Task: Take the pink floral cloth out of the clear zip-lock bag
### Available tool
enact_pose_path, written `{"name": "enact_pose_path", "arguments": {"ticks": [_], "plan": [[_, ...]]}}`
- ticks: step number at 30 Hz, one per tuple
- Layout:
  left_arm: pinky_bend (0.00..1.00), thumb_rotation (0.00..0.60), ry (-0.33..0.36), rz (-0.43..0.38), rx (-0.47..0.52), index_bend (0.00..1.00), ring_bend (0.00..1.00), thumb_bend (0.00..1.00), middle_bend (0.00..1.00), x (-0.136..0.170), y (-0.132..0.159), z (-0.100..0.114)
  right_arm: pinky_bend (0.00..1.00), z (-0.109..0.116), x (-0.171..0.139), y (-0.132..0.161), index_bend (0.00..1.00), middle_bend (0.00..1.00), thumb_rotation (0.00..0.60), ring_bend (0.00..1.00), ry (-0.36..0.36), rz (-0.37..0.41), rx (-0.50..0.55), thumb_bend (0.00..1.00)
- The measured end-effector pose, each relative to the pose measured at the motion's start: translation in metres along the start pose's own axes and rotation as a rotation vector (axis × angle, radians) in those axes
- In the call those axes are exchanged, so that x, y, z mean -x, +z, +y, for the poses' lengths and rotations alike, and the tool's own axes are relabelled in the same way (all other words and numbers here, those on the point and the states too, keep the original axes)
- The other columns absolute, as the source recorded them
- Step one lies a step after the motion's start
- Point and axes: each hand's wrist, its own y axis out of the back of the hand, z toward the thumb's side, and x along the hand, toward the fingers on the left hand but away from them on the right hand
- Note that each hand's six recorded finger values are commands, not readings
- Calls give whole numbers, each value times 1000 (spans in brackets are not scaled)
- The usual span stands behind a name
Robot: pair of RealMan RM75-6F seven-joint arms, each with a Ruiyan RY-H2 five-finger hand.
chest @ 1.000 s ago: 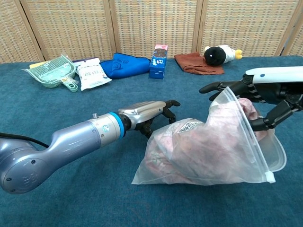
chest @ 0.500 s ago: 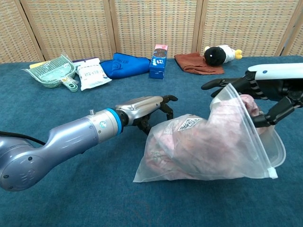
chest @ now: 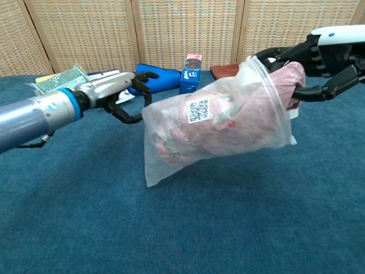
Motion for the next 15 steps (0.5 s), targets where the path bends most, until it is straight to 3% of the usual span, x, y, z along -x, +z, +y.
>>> {"name": "enact_pose_path", "arguments": {"ticks": [8, 15], "plan": [[0, 600, 57, 131, -32, 654, 0, 510, 0, 59, -78, 54, 0, 26, 7, -12, 716, 0, 600, 0, -83, -52, -7, 921], [0, 600, 125, 330, -13, 656, 0, 510, 14, 138, -163, 97, 0, 37, 7, -31, 716, 0, 600, 0, -109, -109, -38, 920]]}}
